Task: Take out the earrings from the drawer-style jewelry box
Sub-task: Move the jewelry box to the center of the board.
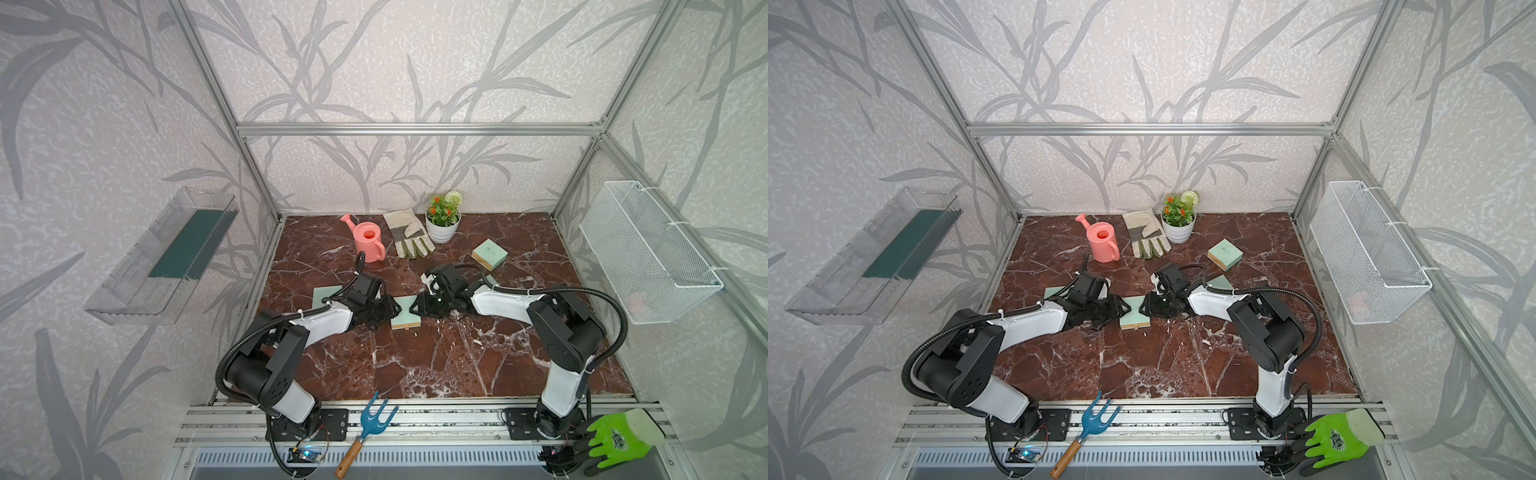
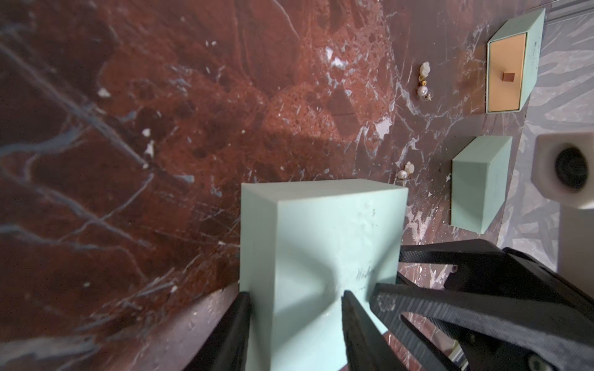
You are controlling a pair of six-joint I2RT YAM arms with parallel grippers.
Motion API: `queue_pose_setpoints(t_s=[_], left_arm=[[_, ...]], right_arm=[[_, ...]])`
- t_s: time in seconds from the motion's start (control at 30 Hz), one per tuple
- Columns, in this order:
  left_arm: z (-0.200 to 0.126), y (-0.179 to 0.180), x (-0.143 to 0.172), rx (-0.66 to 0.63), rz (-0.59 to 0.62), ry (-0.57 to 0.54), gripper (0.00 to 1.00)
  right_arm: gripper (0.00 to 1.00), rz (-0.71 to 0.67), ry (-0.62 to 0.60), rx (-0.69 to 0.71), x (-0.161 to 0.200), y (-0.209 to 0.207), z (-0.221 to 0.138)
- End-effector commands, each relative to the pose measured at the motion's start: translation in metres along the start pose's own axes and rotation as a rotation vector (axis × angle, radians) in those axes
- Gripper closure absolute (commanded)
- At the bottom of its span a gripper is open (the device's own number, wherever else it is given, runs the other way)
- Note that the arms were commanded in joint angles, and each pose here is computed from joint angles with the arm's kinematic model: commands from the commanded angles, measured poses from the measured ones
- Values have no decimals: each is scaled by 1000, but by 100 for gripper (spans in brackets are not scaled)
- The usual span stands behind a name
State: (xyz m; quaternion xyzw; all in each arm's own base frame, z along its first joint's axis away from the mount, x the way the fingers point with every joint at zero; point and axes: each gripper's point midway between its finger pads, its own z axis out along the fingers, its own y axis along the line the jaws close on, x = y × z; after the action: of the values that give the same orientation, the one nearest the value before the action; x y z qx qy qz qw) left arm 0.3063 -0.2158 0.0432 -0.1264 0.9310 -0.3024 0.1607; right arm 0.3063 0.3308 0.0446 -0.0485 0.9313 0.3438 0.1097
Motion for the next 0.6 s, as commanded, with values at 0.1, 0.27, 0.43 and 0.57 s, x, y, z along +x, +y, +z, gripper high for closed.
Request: queue_pose_setpoints(t_s=[0.1, 0.27, 0.43, 0.57], left_arm=[[11, -18, -18, 35, 15, -6, 57], [19, -22, -29, 19, 24, -14, 58], [29, -32, -48, 26, 33, -22, 57], [40, -38, -57, 40, 23, -6, 59]], right_arm=[[58, -1, 3, 3, -14, 2, 1], [58, 7, -4, 3, -27, -2, 1], [58, 5, -11, 8, -44, -5, 1], [59, 16, -16, 16, -52, -8, 0]])
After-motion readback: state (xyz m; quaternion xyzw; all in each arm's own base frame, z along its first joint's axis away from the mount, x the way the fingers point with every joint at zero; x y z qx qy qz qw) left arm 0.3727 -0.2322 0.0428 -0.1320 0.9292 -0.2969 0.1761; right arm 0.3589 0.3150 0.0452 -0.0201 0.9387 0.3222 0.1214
